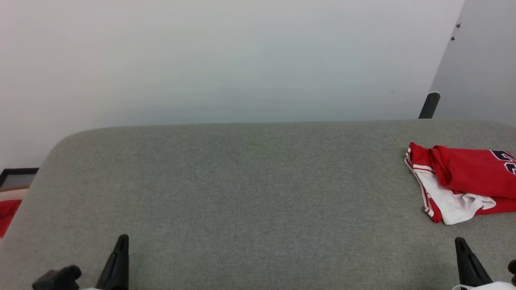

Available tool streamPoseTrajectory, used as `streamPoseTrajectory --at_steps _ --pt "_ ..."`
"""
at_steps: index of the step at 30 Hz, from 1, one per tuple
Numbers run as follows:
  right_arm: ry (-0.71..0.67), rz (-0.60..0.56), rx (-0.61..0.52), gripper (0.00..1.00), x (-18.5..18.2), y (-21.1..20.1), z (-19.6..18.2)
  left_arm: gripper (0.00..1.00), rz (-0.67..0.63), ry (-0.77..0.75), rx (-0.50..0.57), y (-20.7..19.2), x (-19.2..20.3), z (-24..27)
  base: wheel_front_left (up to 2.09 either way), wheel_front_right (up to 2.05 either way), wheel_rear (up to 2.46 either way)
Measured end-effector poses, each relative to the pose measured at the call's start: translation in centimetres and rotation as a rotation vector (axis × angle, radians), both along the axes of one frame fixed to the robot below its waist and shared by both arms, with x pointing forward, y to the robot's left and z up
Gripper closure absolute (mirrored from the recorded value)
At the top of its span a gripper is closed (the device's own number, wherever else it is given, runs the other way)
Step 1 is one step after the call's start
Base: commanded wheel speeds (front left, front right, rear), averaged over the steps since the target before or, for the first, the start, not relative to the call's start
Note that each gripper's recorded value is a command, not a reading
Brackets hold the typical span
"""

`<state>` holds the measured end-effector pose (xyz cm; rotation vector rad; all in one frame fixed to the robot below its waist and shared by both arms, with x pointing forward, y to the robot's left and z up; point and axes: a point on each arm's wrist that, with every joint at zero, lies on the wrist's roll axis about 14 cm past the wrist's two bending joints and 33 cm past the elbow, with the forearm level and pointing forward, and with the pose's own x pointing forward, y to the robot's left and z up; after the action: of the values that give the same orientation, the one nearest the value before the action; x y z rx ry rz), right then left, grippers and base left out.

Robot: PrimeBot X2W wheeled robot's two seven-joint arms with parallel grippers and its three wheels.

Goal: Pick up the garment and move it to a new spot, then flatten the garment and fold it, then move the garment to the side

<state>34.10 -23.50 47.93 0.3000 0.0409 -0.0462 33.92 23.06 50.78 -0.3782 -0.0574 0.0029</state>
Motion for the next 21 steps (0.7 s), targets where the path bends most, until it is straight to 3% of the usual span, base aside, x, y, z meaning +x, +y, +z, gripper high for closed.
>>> streamPoseTrajectory --at_steps 21 --pt "-0.003 -0.042 0.348 1.00 1.1 0.6 0.4 1.00 0.027 0.031 -0.326 -0.2 1.3 -0.3 0.00 0.00 0.00"
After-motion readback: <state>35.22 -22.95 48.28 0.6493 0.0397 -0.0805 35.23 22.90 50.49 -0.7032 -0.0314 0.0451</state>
